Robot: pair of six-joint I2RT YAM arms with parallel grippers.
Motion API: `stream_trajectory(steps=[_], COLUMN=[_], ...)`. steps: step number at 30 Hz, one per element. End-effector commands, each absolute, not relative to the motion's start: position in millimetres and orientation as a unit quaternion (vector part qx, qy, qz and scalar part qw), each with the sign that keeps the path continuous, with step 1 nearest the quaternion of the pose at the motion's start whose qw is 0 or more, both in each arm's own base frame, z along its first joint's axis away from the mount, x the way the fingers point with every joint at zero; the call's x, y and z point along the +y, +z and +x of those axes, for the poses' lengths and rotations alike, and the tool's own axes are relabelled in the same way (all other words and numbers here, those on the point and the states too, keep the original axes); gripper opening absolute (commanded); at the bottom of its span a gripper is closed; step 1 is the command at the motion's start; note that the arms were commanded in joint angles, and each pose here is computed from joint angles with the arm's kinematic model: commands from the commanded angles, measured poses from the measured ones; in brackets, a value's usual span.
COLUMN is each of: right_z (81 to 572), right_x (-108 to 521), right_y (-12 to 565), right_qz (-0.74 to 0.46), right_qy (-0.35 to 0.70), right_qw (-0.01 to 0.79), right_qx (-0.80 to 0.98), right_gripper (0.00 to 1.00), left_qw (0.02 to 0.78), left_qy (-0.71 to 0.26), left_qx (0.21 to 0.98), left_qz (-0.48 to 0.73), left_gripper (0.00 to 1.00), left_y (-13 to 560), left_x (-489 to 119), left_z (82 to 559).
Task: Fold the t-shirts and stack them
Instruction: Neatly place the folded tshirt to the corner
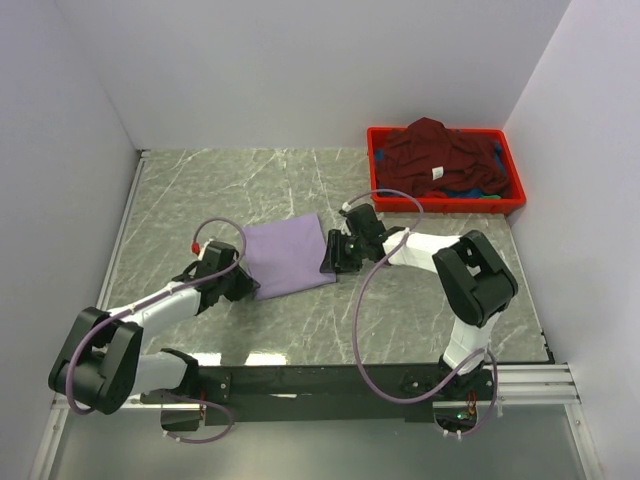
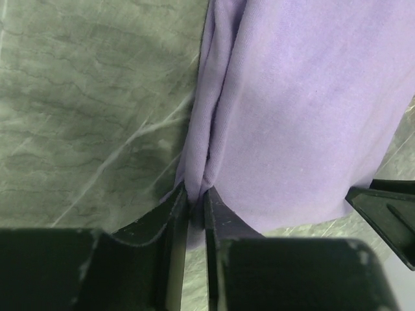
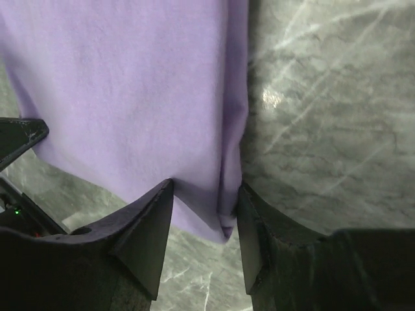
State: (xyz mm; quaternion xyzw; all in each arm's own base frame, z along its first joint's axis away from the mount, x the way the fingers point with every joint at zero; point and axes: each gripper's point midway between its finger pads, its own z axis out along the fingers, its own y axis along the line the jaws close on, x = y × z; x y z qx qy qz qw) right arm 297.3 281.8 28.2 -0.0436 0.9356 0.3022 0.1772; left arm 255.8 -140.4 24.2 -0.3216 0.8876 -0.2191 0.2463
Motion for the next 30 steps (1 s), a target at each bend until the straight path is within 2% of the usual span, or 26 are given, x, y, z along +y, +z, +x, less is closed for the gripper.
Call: stream_trajectory(steps=[1, 4, 5, 6, 11, 16, 19, 22, 23, 25, 26, 28, 30], right_z=[302, 293, 290, 284, 279, 278, 273, 271, 272, 277, 281, 290, 300], right_x=[296, 297, 295, 287, 235, 151, 107, 87, 85, 85, 86, 94, 104], right_y=[32, 30, 29, 24, 22, 21, 25, 32, 34, 45, 50, 71, 95], right_qz=[-0.065, -0.076, -0.075, -0.072, -0.052, -0.004, 0.031, 0.049, 0.049, 0.053, 0.052, 0.047, 0.033], right_qy=[0.315, 0.318, 0.315, 0.303, 0.225, 0.084, 0.001, -0.038, -0.042, -0.045, -0.043, -0.033, -0.021], right_qw=[0.179, 0.162, 0.16, 0.153, 0.171, 0.188, 0.189, 0.195, 0.199, 0.21, 0.216, 0.24, 0.268], right_qx=[0.93, 0.931, 0.932, 0.938, 0.958, 0.979, 0.982, 0.979, 0.978, 0.975, 0.974, 0.969, 0.963], right_gripper=[0.49, 0.21, 0.05, 0.0, 0.0, 0.0, 0.0, 0.0, 0.15, 0.3, 0.4, 0.46, 0.55], left_qw=[0.208, 0.184, 0.174, 0.164, 0.145, 0.136, 0.125, 0.132, 0.138, 0.15, 0.157, 0.175, 0.199], left_qy=[-0.186, -0.19, -0.188, -0.198, -0.244, -0.27, -0.275, -0.275, -0.275, -0.279, -0.28, -0.277, -0.275], left_qx=[0.91, 0.922, 0.926, 0.93, 0.94, 0.949, 0.951, 0.95, 0.949, 0.946, 0.945, 0.942, 0.937], left_qz=[-0.308, -0.282, -0.276, -0.263, -0.187, -0.086, -0.069, -0.07, -0.069, -0.065, -0.065, -0.067, -0.079], left_gripper=[0.19, 0.22, 0.23, 0.23, 0.24, 0.29, 0.34, 0.46, 0.55, 0.7, 0.81, 0.87, 0.88], left_y=[0, -4, -7, -6, 11, 27, 24, 26, 30, 38, 45, 56, 73], left_x=[-135, -144, -147, -154, -202, -256, -268, -268, -267, -269, -268, -265, -257], left_z=[235, 231, 229, 226, 223, 217, 212, 214, 215, 219, 220, 227, 236])
